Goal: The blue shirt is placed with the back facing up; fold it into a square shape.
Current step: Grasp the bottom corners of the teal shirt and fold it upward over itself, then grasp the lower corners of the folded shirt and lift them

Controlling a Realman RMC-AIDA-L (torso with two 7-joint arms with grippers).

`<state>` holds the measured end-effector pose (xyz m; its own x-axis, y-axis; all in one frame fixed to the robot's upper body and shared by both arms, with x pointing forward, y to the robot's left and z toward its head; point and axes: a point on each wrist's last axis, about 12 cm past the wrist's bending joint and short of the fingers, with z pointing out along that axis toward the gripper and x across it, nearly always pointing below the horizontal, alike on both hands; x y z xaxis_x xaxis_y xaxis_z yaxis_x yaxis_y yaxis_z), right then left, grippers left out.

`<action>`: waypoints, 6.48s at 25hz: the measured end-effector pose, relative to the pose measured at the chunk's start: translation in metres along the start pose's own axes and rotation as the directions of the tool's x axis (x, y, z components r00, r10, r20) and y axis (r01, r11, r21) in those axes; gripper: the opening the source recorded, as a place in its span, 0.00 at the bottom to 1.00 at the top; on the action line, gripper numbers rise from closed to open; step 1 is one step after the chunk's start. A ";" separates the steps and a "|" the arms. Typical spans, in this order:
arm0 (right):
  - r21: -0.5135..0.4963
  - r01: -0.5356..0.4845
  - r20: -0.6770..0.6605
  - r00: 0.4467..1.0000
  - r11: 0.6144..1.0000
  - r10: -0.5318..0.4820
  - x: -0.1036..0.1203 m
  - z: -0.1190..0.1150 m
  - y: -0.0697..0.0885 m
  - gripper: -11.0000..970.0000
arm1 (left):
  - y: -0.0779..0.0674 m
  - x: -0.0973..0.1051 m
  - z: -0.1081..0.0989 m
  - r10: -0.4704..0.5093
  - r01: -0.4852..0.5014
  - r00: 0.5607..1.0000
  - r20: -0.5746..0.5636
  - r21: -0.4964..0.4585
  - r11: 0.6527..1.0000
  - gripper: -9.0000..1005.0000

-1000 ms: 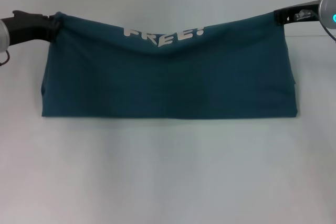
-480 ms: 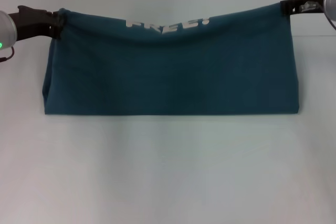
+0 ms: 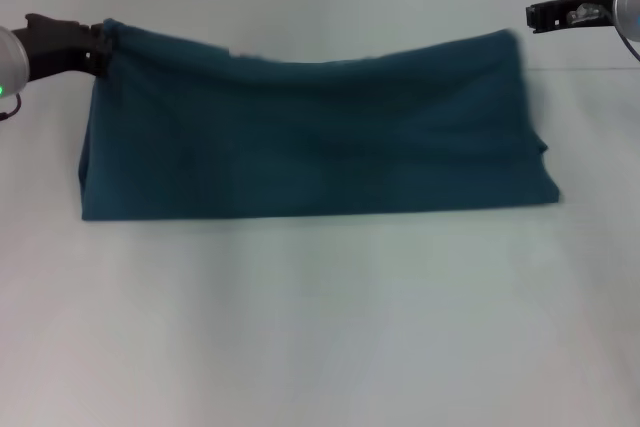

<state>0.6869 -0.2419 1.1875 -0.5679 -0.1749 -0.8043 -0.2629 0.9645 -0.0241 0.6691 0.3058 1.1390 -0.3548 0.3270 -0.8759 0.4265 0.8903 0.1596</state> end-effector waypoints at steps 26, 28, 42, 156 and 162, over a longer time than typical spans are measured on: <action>-0.028 -0.074 0.058 0.995 0.997 0.076 0.033 -0.019 0.000 0.94 | 0.000 0.040 -0.032 -0.125 0.133 0.989 -0.080 0.097 0.986 0.57; -0.035 -0.071 0.049 0.996 0.997 0.072 0.040 -0.019 0.001 0.95 | 0.001 0.046 -0.035 -0.141 0.152 0.983 -0.118 0.093 0.984 0.57; -0.035 -0.016 -0.020 1.000 0.999 0.015 0.077 0.000 0.010 0.94 | -0.001 0.065 -0.044 -0.180 0.233 0.909 -0.375 0.102 0.967 0.57; 0.015 -0.029 -0.049 0.998 0.999 0.030 0.100 0.018 0.004 0.94 | -0.008 0.070 -0.040 -0.147 0.227 0.883 -0.445 0.132 0.965 0.52; 0.015 -0.030 -0.053 0.998 0.999 0.031 0.101 0.018 0.004 0.94 | -0.010 0.074 -0.038 -0.132 0.217 0.878 -0.460 0.137 0.966 0.73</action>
<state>0.6429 -0.2524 1.0956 -0.6161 -0.1551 -0.7722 -0.2339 0.9722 -0.0086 0.6066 0.3328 1.0903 -0.7504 0.3149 -0.5811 0.4491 0.8880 -0.0987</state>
